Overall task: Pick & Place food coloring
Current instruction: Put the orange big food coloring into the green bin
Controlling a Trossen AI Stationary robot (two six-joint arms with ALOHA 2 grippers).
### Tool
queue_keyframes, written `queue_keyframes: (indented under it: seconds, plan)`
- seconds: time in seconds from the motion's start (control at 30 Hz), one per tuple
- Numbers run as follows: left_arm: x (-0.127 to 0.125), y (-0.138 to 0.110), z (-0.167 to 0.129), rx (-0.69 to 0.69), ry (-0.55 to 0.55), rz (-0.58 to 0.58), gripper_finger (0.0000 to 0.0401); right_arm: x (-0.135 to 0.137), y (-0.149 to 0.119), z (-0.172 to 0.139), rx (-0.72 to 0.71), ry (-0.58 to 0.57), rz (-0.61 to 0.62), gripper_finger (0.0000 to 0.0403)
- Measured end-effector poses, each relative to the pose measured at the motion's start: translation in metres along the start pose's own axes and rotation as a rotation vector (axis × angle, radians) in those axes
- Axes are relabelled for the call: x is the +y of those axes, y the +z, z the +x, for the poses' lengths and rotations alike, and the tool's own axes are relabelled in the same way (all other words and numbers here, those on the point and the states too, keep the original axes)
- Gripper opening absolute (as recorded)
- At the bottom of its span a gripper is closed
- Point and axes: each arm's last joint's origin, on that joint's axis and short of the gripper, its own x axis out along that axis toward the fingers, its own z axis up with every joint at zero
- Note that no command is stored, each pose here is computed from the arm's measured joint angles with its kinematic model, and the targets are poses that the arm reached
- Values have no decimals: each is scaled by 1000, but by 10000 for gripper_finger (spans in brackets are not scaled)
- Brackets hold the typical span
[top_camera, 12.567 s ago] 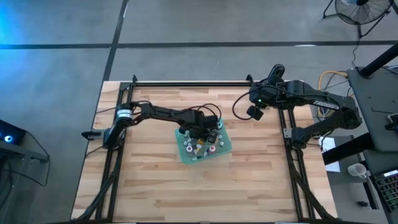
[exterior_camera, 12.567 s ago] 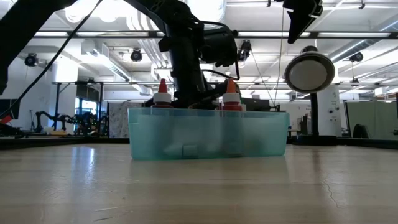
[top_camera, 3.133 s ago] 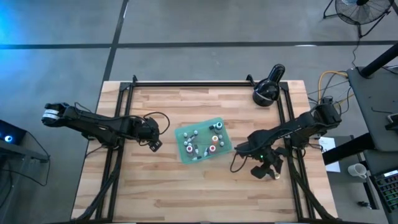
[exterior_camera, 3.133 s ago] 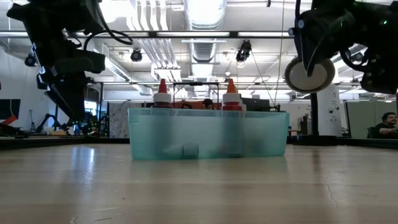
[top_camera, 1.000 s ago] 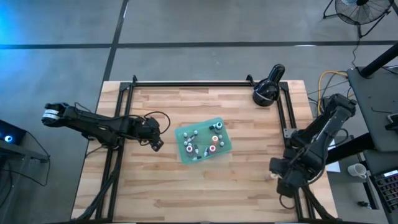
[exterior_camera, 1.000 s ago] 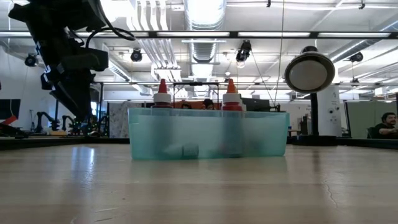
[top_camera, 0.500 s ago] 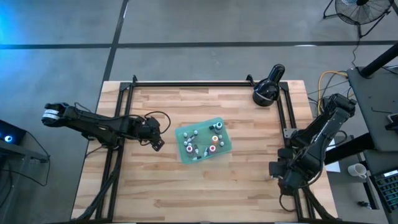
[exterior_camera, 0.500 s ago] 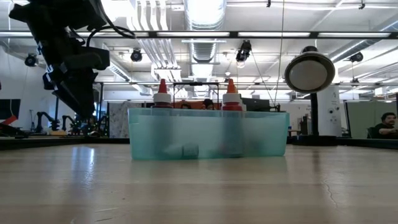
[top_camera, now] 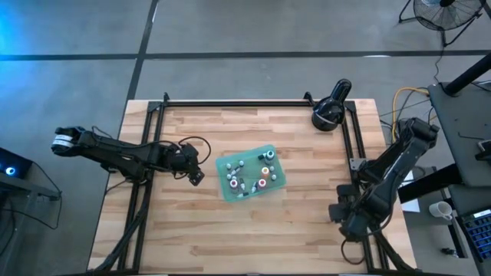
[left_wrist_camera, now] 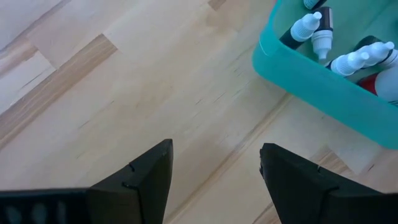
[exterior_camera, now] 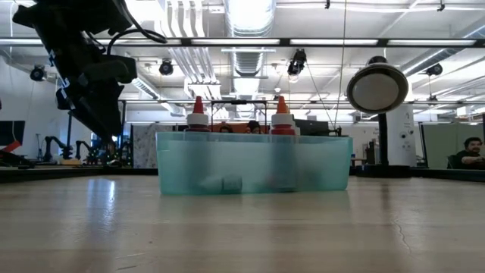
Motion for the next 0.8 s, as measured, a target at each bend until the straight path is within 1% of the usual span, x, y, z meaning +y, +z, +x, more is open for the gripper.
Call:
queue_keyframes:
  seconds: [0.2,0.43,0.63,0.8]
  plan:
    - [0,0,0,1,0,0,213,3,2,4,9,-11,-3,216]
    - [0,0,0,1,0,4,213,6,5,4,-23,30,1,210]
    - [0,0,0,0,1,4,213,5,7,4,-21,26,33,209]
    - [0,0,0,-7,7,4,213,3,7,4,-22,13,36,209]
